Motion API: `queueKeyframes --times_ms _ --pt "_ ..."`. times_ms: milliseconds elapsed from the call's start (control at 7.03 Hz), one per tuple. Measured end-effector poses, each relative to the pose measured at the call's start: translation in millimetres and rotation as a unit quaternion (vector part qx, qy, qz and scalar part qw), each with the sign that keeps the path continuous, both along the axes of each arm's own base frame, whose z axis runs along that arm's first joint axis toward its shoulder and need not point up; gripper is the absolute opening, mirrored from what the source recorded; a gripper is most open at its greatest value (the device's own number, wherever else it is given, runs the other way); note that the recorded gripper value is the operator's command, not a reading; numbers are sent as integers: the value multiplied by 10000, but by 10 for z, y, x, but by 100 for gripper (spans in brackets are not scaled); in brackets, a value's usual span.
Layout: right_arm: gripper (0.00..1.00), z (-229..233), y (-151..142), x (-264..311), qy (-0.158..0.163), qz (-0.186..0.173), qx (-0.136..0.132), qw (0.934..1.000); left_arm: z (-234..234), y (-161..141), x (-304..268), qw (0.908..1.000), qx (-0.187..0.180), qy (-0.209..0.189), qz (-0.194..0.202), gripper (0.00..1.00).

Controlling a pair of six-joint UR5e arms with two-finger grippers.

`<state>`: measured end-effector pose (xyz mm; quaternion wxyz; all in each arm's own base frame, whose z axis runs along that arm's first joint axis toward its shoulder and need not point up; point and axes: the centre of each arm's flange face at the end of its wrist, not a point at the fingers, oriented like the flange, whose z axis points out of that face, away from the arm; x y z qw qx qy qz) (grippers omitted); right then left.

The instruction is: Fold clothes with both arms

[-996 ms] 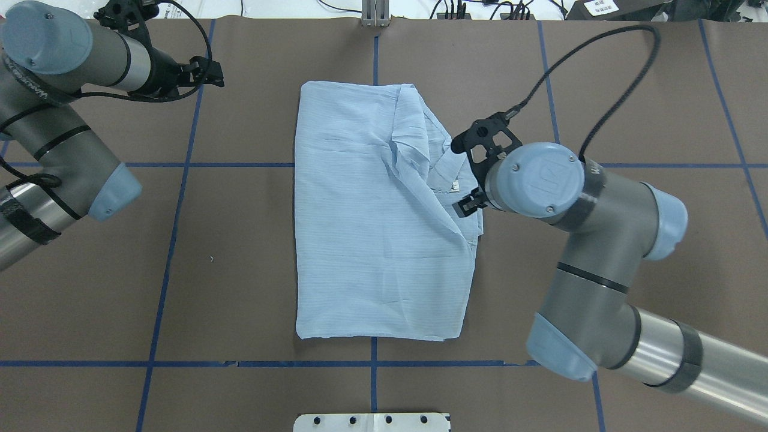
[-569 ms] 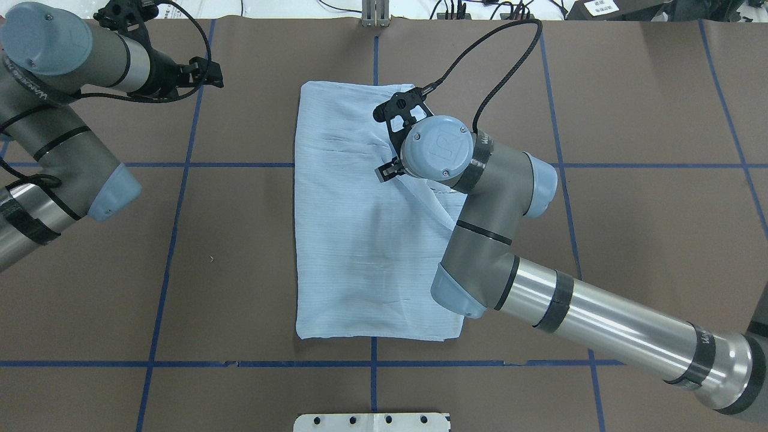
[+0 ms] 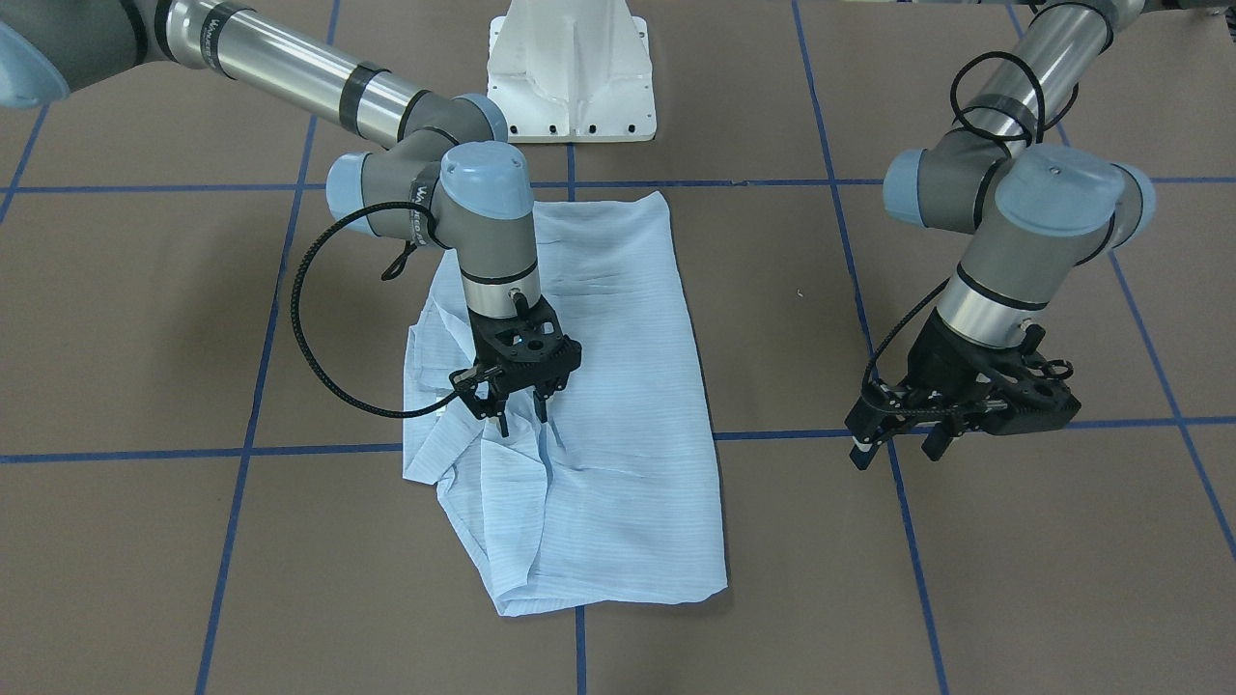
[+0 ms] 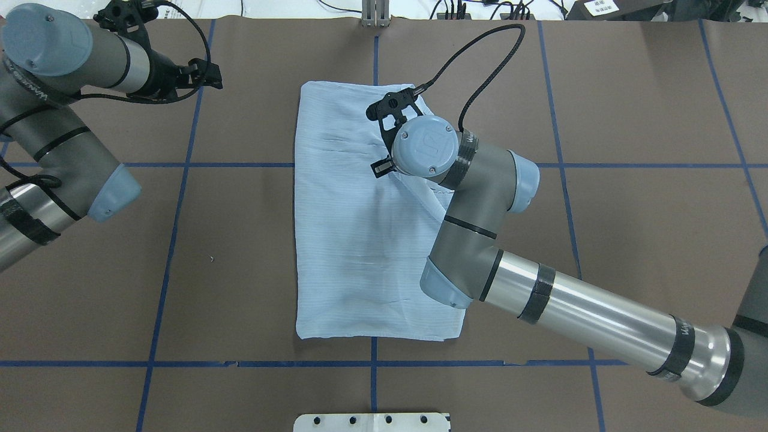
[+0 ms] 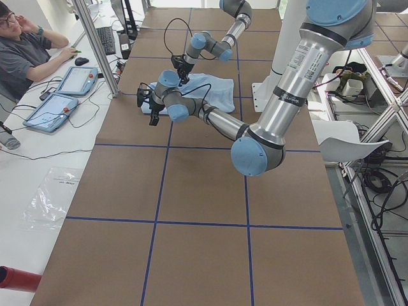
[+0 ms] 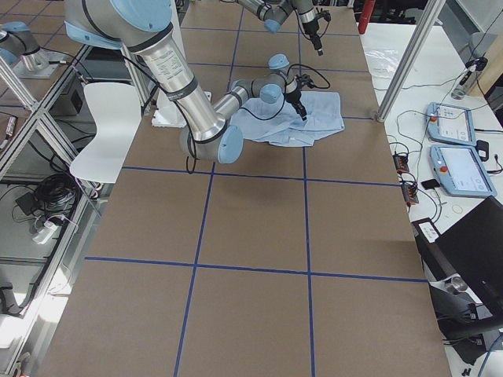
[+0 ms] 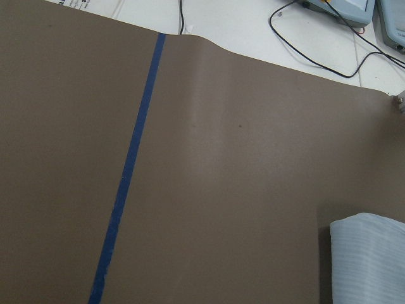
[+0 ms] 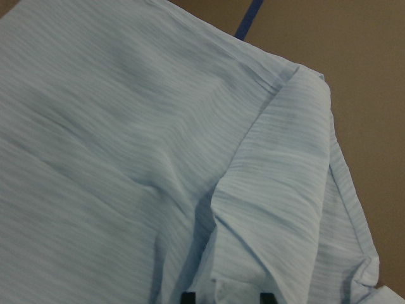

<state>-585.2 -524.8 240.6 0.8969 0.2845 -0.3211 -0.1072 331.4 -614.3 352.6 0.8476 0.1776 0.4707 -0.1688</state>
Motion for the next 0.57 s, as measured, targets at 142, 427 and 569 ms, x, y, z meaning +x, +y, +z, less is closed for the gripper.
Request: queueKeyframes --times_ms 142,427,569 --pt "0 17 -29 24 6 13 -13 10000 -5 -1 1 10000 4 3 0 100" --pt "0 21 -243 243 -53 49 -103 9999 -17 0 0 10000 17 15 -1 100" --pt "0 121 -393 439 -75 34 -234 9997 -28 0 3 10000 22 30 -5 100"
